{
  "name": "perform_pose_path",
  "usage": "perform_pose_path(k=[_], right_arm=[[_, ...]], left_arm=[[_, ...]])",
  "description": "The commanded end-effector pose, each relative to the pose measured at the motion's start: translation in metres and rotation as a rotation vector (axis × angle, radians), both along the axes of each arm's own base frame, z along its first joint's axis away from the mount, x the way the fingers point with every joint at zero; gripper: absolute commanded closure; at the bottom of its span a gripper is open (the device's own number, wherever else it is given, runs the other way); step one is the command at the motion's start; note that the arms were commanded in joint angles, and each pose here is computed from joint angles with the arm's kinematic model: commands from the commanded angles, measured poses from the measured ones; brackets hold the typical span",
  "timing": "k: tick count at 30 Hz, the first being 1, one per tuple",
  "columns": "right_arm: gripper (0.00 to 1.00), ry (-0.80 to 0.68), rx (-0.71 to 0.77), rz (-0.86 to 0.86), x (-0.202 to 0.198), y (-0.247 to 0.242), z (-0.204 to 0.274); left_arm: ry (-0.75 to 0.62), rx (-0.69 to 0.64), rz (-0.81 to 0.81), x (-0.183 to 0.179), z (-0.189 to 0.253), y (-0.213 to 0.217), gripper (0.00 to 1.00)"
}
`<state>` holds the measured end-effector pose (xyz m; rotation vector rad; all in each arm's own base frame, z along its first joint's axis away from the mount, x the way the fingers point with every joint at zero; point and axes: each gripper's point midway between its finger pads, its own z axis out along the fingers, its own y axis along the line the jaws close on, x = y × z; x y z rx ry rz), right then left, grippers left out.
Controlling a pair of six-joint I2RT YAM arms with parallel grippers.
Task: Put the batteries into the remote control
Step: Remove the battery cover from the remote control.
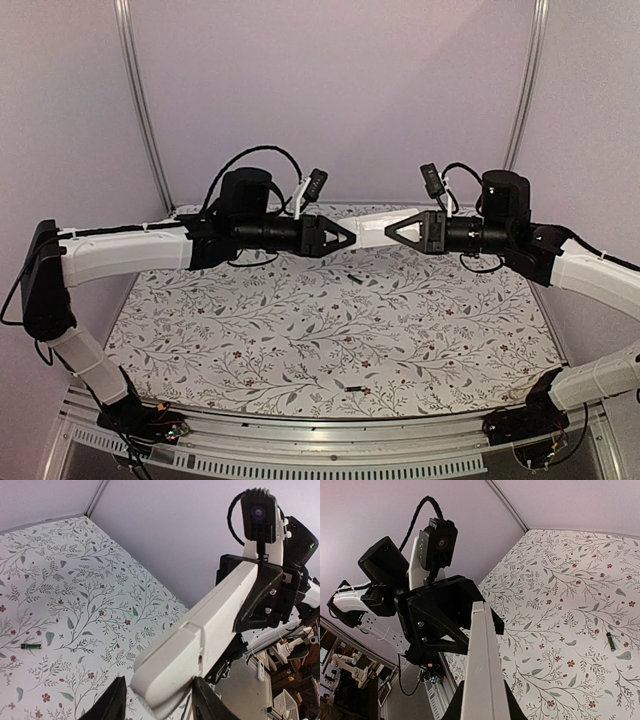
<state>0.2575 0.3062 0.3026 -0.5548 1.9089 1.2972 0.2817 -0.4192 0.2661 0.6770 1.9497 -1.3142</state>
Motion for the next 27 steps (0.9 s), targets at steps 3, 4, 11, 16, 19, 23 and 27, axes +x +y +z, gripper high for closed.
perform_pose_path(k=[3,4,11,16,19,23,27], right_arm=[[1.00,-0.060,0.009,-0.027,0.004,-0.004,0.019],[1.00,-0.062,0.008,-0.029,0.005,-0.004,0.019],[1.00,-0.056,-0.005,-0.030,0.008,-0.002,0.013],[1.00,-0.032,-0.031,-0.035,0.009,-0.002,0.004],[1.00,-0.031,-0.041,-0.037,0.009,-0.003,0.002],[1.00,-0.031,-0.056,-0.051,0.012,-0.004,-0.001],[1.00,-0.039,-0.047,-0.029,0.008,-0.003,0.003]], left_arm=[[0.019,0.052,0.080,0.013,-0.007,0.012,0.63],[0.019,0.047,0.071,0.011,-0.005,0.010,0.65],[-0.009,-0.035,-0.028,-0.005,0.013,-0.004,0.72],[-0.026,-0.059,-0.048,-0.009,0.020,-0.006,0.76],[-0.032,-0.061,-0.050,-0.010,0.022,-0.005,0.80],[-0.034,-0.062,-0.040,-0.009,0.022,-0.003,0.87],[-0.023,-0.042,0.005,-0.001,0.015,0.006,0.91]])
